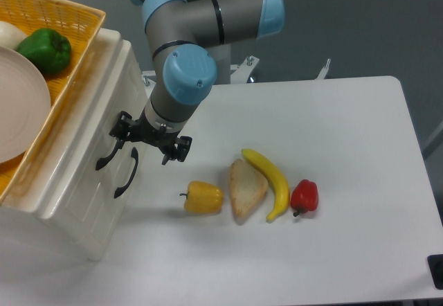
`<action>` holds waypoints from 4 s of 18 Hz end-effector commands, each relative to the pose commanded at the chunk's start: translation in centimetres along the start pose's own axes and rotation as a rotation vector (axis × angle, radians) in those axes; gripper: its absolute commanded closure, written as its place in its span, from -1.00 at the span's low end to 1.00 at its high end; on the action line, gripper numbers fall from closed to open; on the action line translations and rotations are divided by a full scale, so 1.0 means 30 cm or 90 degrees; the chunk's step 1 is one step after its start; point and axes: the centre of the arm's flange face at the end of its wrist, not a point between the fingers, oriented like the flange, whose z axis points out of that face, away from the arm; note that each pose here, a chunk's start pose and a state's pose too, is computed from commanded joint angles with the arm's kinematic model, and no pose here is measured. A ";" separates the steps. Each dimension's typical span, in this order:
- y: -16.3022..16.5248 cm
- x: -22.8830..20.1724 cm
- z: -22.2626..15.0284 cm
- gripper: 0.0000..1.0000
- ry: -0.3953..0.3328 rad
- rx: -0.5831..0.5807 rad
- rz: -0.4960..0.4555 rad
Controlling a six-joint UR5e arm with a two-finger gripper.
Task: Slide the top white drawer open
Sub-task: 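Hook the gripper onto the upper drawer's black handle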
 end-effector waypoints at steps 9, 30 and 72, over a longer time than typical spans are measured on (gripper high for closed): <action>0.001 0.012 -0.006 -1.00 0.018 -0.003 -0.019; 0.004 0.037 0.033 -1.00 0.020 -0.026 -0.014; -0.017 0.006 0.053 -1.00 -0.031 -0.048 0.008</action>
